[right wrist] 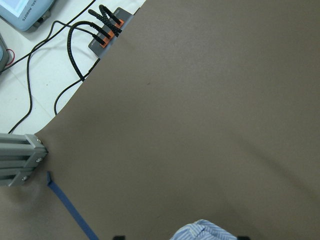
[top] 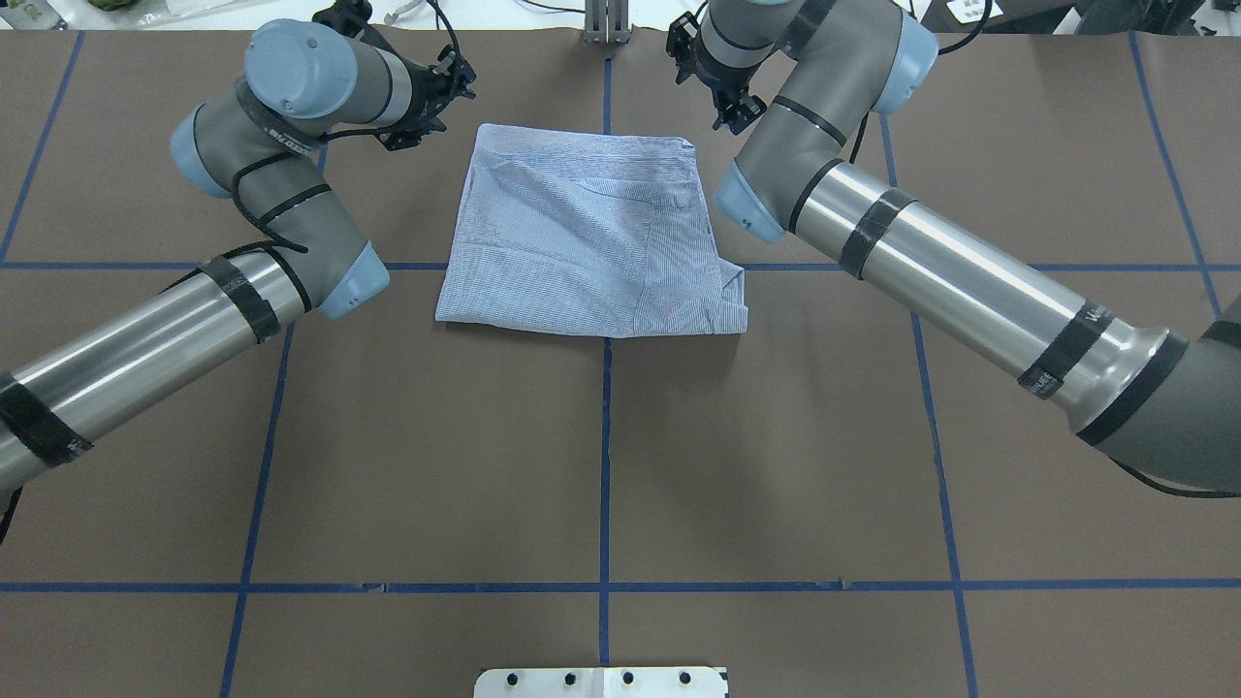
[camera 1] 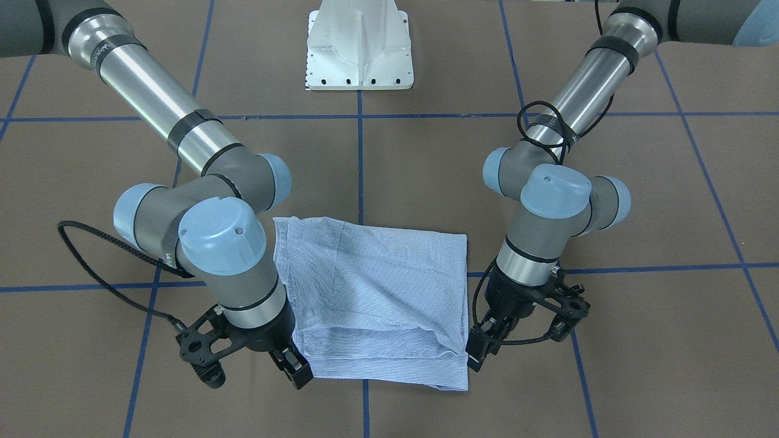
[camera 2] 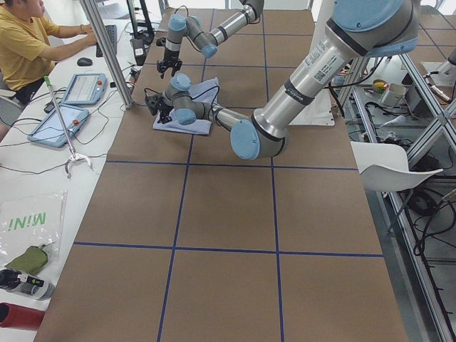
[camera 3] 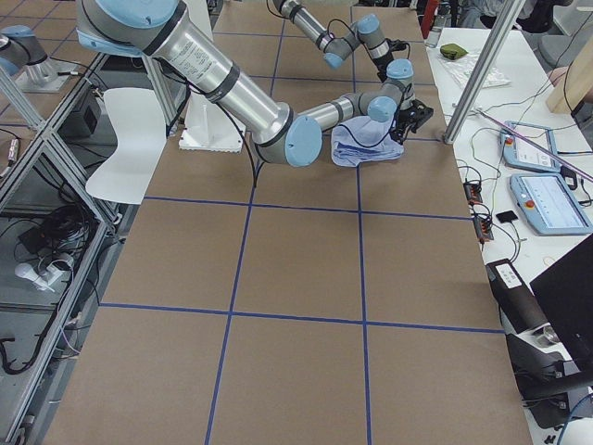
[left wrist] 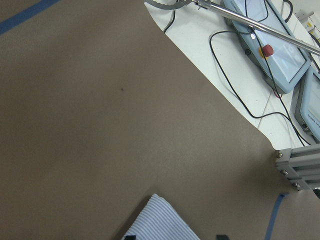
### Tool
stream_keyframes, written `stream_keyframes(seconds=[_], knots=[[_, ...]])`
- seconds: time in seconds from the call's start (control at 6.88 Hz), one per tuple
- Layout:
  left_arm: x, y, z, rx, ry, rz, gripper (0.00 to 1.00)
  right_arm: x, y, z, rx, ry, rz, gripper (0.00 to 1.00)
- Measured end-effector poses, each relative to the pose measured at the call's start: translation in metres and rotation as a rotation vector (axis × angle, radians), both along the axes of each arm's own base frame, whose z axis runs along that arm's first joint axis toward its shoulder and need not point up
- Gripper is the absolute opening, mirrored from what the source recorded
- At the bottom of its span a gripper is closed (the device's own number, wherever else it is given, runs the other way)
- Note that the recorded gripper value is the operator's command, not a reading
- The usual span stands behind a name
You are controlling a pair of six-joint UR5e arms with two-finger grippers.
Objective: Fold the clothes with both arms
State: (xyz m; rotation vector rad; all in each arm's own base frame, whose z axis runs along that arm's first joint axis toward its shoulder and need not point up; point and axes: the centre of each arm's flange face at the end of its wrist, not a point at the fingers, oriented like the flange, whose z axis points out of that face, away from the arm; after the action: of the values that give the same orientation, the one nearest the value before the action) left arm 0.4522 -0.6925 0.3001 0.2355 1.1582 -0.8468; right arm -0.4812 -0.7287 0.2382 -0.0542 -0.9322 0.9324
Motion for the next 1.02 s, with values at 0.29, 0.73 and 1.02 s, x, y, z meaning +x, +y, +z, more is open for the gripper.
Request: stream_keyframes(seconds=[0.29,0.73,1.02], knots=[[-0.041,0.0,0.012,0.074,-0.037,0.097,0.61,0.017,-0.002,0.016,0.041,0.036,-0.075,1.0],[-0.145,0.044,0.059,0.311,-0.214,0.32,0.6,0.13,0.029,0.079,0.184,0.241,-0.386,1.0],[-0.232,0.078,0.083,0.47,-0.447,0.505,0.62,0.237,0.06,0.143,0.287,0.273,-0.56,1.0]])
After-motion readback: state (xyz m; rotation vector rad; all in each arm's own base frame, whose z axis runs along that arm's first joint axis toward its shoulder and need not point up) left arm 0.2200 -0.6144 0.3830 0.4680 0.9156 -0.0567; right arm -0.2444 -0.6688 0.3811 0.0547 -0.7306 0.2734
